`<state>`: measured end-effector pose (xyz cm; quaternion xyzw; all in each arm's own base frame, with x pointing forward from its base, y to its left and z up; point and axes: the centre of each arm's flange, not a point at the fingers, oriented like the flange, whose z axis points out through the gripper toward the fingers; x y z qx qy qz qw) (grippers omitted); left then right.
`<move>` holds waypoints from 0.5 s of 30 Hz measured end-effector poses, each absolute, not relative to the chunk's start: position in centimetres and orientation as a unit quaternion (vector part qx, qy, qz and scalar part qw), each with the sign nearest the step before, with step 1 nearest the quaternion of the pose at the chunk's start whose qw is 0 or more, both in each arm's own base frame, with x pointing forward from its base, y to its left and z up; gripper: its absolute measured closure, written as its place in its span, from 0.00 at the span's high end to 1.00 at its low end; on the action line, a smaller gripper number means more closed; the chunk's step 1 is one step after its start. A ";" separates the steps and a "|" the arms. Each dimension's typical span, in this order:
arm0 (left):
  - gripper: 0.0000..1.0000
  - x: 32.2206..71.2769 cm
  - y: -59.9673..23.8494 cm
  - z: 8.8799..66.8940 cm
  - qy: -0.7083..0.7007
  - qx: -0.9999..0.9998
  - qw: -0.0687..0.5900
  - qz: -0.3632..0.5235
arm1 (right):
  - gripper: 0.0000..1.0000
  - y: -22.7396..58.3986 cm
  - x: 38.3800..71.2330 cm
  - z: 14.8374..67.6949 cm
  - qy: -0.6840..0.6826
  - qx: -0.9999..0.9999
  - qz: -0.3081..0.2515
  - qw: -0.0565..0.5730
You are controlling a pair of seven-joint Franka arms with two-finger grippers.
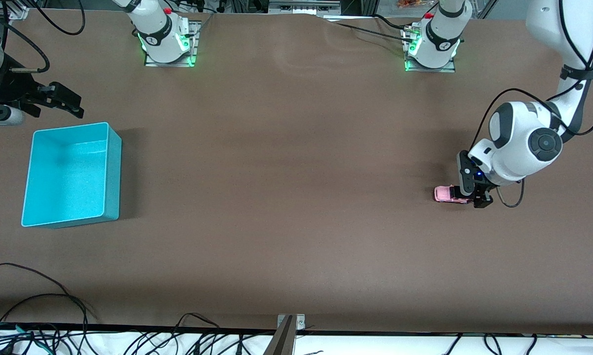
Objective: Wind and store pink jeep toy
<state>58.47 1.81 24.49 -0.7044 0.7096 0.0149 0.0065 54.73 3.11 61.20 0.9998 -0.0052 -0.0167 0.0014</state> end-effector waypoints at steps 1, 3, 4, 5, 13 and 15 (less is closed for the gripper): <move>1.00 58.5 1.8 24.1 0.713 -0.701 0.008 0.013 | 1.00 3.1 54.7 61.2 -0.005 1.000 -0.017 0.001; 1.00 58.5 1.8 23.6 0.717 -0.697 0.011 0.009 | 1.00 3.1 54.7 61.2 -0.005 1.000 -0.017 0.001; 1.00 58.5 1.9 23.2 0.718 -0.696 0.011 0.009 | 1.00 3.1 54.7 61.2 -0.005 1.000 -0.017 0.001; 1.00 58.5 2.0 22.9 0.718 -0.696 0.010 0.010 | 1.00 3.1 54.7 61.2 -0.005 1.000 -0.017 0.001; 1.00 58.5 2.7 21.2 0.718 -0.696 0.009 0.009 | 1.00 3.1 54.7 61.2 -0.005 1.000 -0.016 0.001; 1.00 58.5 2.7 20.9 0.717 -0.697 0.009 0.008 | 1.00 3.1 54.7 61.2 -0.005 1.000 -0.016 0.001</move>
